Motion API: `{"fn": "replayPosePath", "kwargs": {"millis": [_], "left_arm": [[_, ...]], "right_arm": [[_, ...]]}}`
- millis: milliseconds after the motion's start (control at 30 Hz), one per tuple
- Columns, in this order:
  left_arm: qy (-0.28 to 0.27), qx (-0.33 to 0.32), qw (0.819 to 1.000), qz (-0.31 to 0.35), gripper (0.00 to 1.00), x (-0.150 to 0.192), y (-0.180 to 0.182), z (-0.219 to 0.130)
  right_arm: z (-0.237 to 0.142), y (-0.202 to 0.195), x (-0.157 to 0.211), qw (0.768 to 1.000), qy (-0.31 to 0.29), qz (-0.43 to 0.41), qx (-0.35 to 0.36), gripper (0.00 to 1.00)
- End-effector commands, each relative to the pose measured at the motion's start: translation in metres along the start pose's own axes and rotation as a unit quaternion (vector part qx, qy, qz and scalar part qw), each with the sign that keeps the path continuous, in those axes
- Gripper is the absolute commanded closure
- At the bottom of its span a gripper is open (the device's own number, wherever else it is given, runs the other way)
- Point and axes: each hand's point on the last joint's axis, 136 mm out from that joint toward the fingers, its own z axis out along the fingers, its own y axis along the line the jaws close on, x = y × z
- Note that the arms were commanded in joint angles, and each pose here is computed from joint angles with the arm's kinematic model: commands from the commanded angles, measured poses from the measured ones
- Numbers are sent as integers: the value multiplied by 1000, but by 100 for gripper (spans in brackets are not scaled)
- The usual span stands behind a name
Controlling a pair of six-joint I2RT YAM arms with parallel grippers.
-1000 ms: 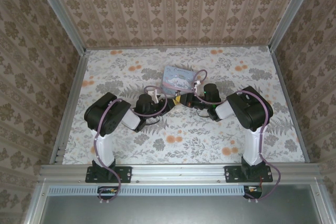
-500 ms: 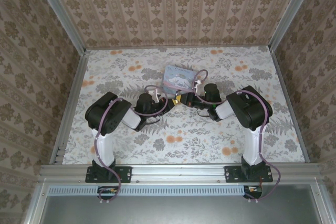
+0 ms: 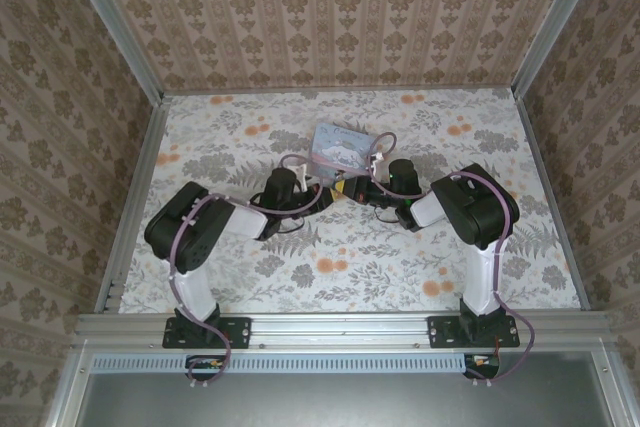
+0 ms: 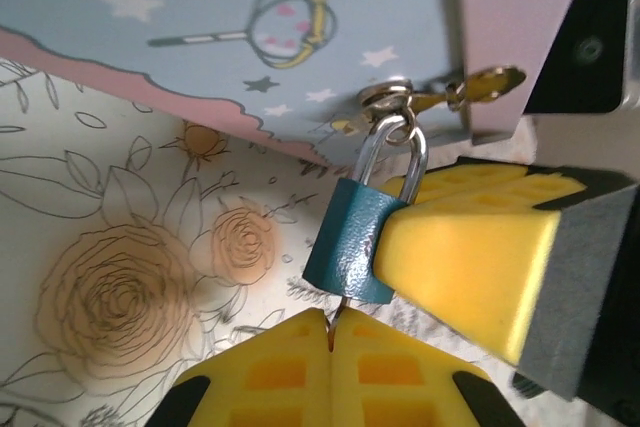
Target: Unlock a padlock with a key
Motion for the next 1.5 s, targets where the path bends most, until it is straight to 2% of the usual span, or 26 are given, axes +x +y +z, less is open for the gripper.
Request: {"fn": "replayPosePath", "kwargs": {"millis": [0,167,367,500,633,800,867,1033,1233,1400,1467], "left_arm": [[24,-35,994,96,100,1,-19,-5],[32,-77,984,161,100,2,-27,-8],[41,-136,957,254,100,7,-35,-8],[42,-186,923,334,100,10,-43,-6],[37,-218,899,377,100,9,-47,-3],[29,-273,848,453,100,10,-53,3],[31,-280,839,465,100,12,-54,5],[35,-278,853,440,100,14,-50,6],[33,-252,889,381,77,12,-50,-2],[12,-225,923,311,55,-2,-53,-21],[3,-217,933,288,51,-9,-54,-31]], "right_arm": [[1,-27,30,995,37,78,48,100],[3,-29,30,993,36,95,56,100],[3,-33,31,991,33,113,67,100],[4,-34,31,990,32,120,67,100],[6,-33,32,990,33,123,63,100],[7,-32,33,990,34,125,63,100],[7,-32,33,990,35,125,63,100],[7,-32,33,990,34,125,63,100],[6,-34,33,990,34,124,65,100],[2,-39,34,989,35,123,71,100],[0,-43,36,989,39,121,75,100]]}}
